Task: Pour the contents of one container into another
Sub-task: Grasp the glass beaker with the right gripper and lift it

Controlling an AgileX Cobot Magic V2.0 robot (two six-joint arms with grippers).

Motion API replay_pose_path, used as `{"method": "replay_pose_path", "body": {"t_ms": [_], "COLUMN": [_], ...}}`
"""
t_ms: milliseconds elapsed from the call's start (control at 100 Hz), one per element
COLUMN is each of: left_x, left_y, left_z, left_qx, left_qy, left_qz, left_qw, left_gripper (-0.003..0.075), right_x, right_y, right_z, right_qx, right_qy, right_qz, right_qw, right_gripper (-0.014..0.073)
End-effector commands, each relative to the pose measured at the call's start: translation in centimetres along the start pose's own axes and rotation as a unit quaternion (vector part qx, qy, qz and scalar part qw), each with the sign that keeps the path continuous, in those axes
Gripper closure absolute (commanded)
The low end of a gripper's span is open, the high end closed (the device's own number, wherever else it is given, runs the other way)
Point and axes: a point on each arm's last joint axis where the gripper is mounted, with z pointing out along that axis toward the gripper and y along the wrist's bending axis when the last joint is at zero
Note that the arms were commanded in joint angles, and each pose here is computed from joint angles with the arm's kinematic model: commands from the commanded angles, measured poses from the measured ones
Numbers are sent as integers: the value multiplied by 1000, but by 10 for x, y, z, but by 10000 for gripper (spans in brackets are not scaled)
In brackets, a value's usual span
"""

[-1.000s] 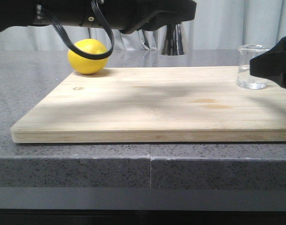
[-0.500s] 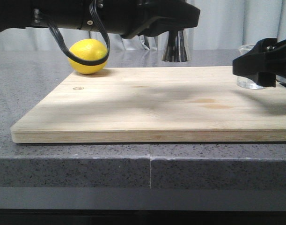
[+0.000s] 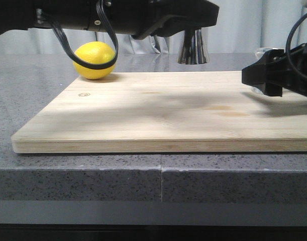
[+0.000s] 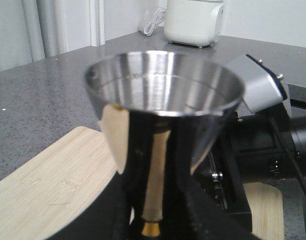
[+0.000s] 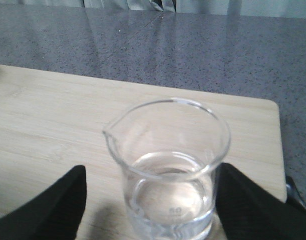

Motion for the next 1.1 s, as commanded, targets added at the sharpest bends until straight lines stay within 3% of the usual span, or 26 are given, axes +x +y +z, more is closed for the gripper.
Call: {"method": "replay_pose_path", "body": {"t_ms": [0,410,750,1090], "left_x": [-32,-32,-32,-32], "left_y": [-6,-6,-6,-6], "left_z": [-7,-7,-7,-7], "left_qx": [16,16,16,16], "left_qy": [-68,-67,-67,-67], "left_qz": [2,2,2,2], "left_qw": [998,998,998,998], "left_gripper": [741,741,741,741], "right_x": [-18,-18,-18,-20], "right_y": [2,2,2,2], "right_z": [3,4,4,3], "right_qx": [-8,-9,-9,-10], "right_qy": [-66,-71,-71,-80], "right_qz": [-8,-7,-7,-7], "right_qw": [998,997,997,997], "right_gripper": [119,126,334,355]}}
